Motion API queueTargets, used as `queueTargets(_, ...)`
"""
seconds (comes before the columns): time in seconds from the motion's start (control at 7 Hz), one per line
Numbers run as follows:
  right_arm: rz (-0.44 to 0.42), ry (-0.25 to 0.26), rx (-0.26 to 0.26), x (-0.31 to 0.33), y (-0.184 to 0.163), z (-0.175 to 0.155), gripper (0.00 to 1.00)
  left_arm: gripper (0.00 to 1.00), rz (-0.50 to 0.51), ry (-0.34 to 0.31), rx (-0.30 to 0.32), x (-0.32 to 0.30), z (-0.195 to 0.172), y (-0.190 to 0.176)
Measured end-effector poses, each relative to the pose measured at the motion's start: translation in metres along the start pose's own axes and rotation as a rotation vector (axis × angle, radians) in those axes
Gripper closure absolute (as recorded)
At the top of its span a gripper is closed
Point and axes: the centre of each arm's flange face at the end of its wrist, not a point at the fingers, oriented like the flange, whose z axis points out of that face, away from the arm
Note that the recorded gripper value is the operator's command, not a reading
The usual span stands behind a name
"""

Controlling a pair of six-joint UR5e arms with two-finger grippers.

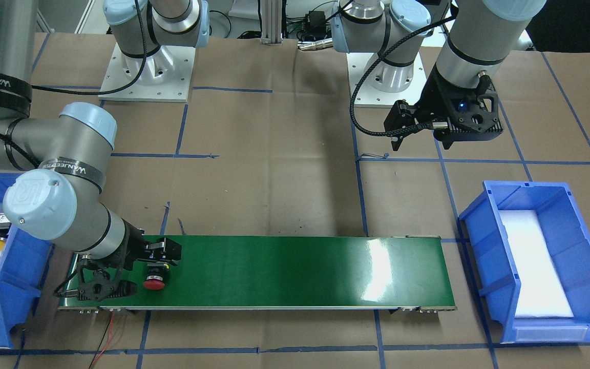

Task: Transport two buttons from left to right
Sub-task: 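Lower the right gripper and grasp the red button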

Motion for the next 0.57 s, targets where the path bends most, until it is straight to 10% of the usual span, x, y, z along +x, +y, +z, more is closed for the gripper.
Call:
queueTargets(0.43, -0.013, 0.025, -0.026, 0.0062, -0.0033, 0.0153, 0.92, 0.00, 0.000, 0.000, 0.000, 0.0000, 0.0000, 0.0000)
queueTargets(0.57, -0.017, 0.055, -0.027, 0.0095, -0.0031, 0.0133, 0.95, 0.00, 0.000, 0.000, 0.000, 0.0000, 0.0000, 0.0000)
